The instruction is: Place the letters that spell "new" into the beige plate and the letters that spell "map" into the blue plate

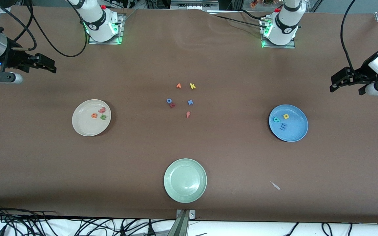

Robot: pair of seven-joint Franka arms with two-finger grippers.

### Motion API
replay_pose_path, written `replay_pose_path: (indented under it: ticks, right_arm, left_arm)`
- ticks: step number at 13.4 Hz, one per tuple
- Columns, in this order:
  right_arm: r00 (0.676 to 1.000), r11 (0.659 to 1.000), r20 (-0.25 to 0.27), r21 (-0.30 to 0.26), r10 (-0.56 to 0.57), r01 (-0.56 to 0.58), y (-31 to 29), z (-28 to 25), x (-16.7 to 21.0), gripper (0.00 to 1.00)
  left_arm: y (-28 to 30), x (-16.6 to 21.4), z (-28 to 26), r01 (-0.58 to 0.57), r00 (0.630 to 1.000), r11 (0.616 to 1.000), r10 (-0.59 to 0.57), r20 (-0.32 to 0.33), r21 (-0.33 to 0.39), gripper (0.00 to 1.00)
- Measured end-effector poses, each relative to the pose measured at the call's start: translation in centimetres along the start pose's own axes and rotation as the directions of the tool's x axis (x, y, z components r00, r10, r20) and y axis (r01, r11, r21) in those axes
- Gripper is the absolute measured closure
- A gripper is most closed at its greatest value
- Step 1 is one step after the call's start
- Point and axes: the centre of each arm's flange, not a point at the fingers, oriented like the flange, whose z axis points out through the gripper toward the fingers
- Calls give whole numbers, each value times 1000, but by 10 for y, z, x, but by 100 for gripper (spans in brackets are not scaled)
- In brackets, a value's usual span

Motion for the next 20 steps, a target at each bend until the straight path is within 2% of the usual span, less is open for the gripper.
replay_pose_path:
  ticks: [4, 7, 20]
  right_arm:
    - [1000, 1000, 0, 0, 0, 0, 0, 0, 0, 0]
    - [1000, 1000, 0, 0, 0, 0, 0, 0, 0, 0]
    - [1000, 1000, -2, 0, -1, 1, -1, 0, 1, 0]
  left_arm:
    - [-3, -8, -5, 0, 1000, 1000, 0, 25, 24, 0]
    - [15, -9, -6, -28, 999, 999, 27, 28, 25, 0]
    - [14, -6, -15, -25, 999, 999, 24, 44, 24, 0]
